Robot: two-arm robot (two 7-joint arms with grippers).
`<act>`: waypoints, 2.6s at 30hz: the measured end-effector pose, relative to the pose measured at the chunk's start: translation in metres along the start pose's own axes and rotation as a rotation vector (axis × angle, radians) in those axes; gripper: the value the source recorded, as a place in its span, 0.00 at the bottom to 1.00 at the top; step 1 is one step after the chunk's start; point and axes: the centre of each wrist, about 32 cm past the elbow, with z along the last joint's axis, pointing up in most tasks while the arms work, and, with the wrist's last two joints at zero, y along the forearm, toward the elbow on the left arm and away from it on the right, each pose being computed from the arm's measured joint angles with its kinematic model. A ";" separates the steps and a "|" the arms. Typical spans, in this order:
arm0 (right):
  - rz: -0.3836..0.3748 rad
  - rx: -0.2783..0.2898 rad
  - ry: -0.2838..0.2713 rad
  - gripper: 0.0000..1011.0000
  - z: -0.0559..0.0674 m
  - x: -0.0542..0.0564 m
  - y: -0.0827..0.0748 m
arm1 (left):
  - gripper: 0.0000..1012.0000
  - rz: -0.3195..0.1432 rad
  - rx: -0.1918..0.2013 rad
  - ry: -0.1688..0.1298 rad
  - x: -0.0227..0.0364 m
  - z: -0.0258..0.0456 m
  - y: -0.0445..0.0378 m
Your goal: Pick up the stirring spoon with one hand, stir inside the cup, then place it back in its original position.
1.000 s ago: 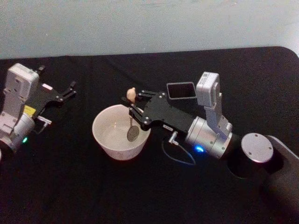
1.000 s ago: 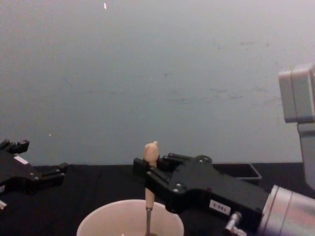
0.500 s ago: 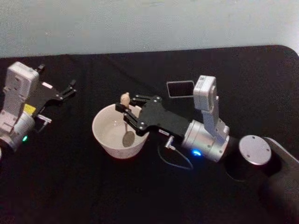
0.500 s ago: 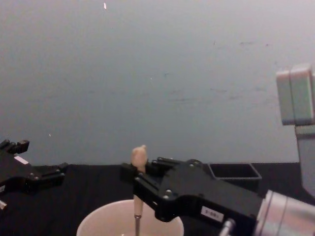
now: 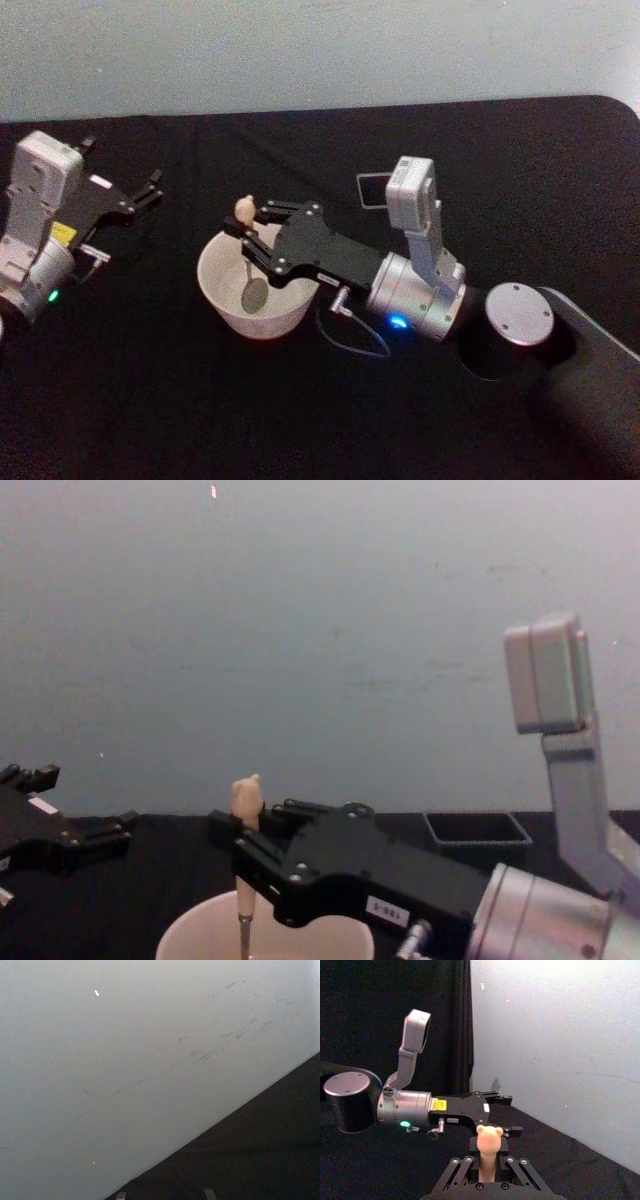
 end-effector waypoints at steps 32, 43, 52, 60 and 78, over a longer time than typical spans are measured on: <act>-0.110 -0.006 -0.030 0.21 -0.003 0.021 0.003 | 0.99 0.000 0.000 0.000 0.0000 0.0000 0.0000; -0.111 -0.006 -0.016 0.21 0.000 0.017 -0.012 | 0.99 0.000 0.000 0.000 0.0000 0.0000 0.0000; -0.099 -0.012 -0.006 0.21 0.002 0.011 -0.021 | 0.99 0.000 0.000 0.000 0.0000 0.0000 0.0000; -0.068 -0.018 0.008 0.21 0.002 0.002 -0.024 | 0.99 0.000 0.000 0.000 0.0000 0.0000 0.0000; -0.015 -0.003 0.017 0.21 0.001 -0.005 -0.004 | 0.99 0.000 0.000 0.000 0.0000 0.0000 0.0000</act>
